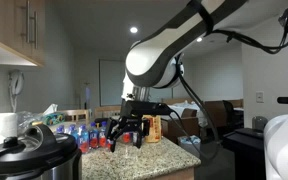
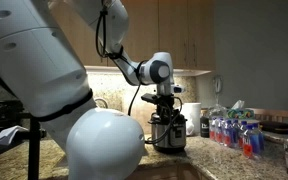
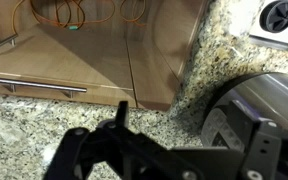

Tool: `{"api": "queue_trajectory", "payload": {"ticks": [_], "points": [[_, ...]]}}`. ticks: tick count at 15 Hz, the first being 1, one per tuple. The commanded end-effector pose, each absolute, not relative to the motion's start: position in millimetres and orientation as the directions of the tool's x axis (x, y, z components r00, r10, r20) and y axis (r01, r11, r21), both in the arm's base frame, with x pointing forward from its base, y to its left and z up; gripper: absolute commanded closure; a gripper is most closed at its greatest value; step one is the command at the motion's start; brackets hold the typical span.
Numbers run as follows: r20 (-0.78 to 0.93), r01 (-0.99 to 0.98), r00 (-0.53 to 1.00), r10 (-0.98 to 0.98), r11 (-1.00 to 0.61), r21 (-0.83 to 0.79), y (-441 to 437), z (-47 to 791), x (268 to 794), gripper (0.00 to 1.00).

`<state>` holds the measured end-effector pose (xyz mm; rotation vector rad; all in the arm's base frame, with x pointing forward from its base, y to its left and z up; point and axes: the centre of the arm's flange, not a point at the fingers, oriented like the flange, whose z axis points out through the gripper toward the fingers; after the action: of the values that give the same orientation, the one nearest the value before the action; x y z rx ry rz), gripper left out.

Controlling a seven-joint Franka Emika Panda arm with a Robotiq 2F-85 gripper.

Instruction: Remove the black lid from the rice cooker

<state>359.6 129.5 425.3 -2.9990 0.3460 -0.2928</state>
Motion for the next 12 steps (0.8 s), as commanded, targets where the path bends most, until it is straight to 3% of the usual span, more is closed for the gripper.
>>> {"api": "queue_trajectory", "payload": {"ticks": [1, 12], "points": [[0.178, -0.214, 0.955, -0.235, -0.968, -0.129, 129.5, 425.3, 359.6, 0.0], [0.206, -0.248, 0.938, -0.278, -0.956, -0.159, 140.4, 445.9, 354.2, 0.0]]}}
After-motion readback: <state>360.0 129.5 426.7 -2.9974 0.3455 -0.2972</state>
